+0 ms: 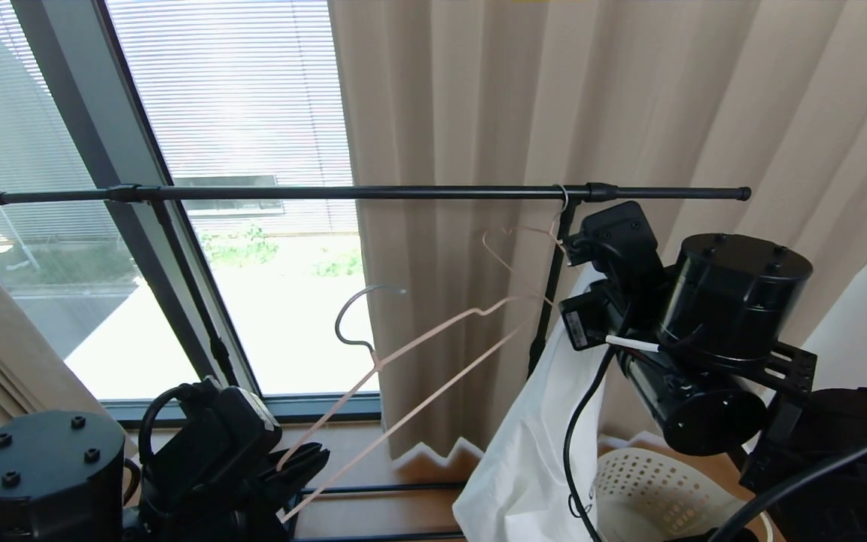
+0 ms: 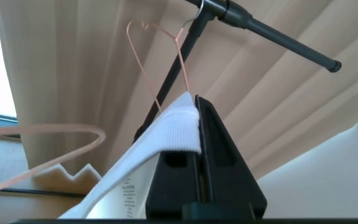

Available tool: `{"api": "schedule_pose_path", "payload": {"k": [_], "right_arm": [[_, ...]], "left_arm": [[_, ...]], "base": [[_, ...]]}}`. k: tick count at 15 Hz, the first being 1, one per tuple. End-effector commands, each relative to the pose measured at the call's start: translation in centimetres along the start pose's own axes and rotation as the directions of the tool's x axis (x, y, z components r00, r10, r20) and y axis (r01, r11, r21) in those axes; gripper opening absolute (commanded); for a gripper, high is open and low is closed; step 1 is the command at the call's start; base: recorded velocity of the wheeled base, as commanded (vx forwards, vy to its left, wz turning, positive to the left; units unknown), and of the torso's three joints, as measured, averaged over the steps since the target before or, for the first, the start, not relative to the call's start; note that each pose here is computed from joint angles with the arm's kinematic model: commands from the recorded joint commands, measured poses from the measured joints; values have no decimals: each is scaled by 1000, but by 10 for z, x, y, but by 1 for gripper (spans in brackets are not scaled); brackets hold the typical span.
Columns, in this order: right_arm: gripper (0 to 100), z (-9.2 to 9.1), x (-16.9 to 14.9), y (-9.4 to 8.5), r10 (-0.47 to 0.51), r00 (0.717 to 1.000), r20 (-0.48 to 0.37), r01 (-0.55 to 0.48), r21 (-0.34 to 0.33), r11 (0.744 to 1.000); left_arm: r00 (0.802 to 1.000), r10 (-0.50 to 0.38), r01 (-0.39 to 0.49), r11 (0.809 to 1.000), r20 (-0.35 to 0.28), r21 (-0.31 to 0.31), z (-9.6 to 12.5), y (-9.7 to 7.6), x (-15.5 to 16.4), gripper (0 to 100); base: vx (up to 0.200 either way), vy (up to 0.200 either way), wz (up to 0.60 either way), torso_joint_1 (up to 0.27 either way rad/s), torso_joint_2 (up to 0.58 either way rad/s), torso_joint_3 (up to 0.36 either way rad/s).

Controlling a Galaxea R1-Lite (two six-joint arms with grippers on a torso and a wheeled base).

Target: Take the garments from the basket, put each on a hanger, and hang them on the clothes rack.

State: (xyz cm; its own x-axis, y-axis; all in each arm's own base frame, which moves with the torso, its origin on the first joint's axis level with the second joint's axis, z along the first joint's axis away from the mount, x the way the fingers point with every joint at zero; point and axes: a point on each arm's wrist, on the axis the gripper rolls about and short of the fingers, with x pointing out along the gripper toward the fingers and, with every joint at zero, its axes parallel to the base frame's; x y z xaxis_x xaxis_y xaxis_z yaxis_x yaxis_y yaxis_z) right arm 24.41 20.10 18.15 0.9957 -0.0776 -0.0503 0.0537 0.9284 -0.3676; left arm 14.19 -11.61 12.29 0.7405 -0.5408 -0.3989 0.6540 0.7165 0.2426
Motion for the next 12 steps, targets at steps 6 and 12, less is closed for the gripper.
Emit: {"api": "schedule_pose_path", "payload": {"k": [6, 12], "right_arm": [[0, -5, 22, 4, -94, 995, -25, 94, 9, 996], [0, -2, 28, 5, -123, 992, -19, 124, 26, 992]], "left_arm": [[999, -51, 51, 999, 6, -17, -3, -2, -4, 0], [995, -104, 104, 994, 10, -26, -5, -4, -4, 0]], "base": [[0, 0, 0, 0, 0, 0], [0, 0, 0, 0, 0, 0]]}}
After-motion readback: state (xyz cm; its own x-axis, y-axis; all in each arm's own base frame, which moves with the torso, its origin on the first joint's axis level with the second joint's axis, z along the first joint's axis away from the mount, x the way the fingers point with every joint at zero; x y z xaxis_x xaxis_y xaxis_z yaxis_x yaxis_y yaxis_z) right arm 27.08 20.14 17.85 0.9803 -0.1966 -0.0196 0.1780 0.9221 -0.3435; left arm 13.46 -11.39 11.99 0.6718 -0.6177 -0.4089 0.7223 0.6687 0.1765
